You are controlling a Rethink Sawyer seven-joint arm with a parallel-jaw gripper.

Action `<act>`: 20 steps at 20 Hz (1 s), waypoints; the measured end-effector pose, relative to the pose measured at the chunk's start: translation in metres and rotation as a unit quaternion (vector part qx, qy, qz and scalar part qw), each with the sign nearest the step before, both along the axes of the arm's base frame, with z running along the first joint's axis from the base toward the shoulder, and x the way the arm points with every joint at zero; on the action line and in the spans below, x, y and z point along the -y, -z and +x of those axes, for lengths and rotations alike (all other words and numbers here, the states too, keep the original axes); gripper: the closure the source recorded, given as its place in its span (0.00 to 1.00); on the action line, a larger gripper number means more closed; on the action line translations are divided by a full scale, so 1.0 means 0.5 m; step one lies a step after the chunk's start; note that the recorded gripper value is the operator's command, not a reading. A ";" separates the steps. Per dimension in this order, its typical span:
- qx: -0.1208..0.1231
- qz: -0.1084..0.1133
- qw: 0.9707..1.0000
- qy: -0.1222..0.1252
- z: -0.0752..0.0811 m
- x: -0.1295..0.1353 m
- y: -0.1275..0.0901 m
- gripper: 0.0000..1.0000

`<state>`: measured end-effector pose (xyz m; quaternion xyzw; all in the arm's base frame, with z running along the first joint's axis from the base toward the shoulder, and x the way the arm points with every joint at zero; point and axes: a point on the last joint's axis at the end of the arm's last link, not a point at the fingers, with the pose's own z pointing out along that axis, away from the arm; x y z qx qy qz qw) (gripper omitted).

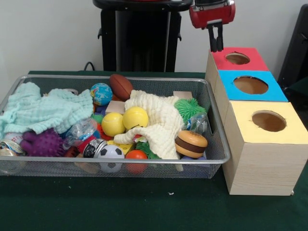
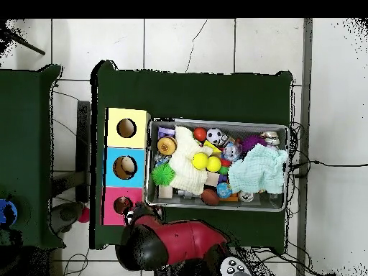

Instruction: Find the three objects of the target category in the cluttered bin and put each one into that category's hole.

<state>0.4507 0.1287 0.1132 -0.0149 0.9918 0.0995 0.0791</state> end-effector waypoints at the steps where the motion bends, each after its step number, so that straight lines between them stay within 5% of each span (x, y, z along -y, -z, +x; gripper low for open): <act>1: 0.009 -0.005 1.000 -0.001 0.006 0.008 0.000 1.00; 5: 0.038 -0.023 0.999 0.008 0.037 0.057 -0.004 1.00; 20: 0.085 -0.045 0.994 0.047 0.137 0.215 -0.003 1.00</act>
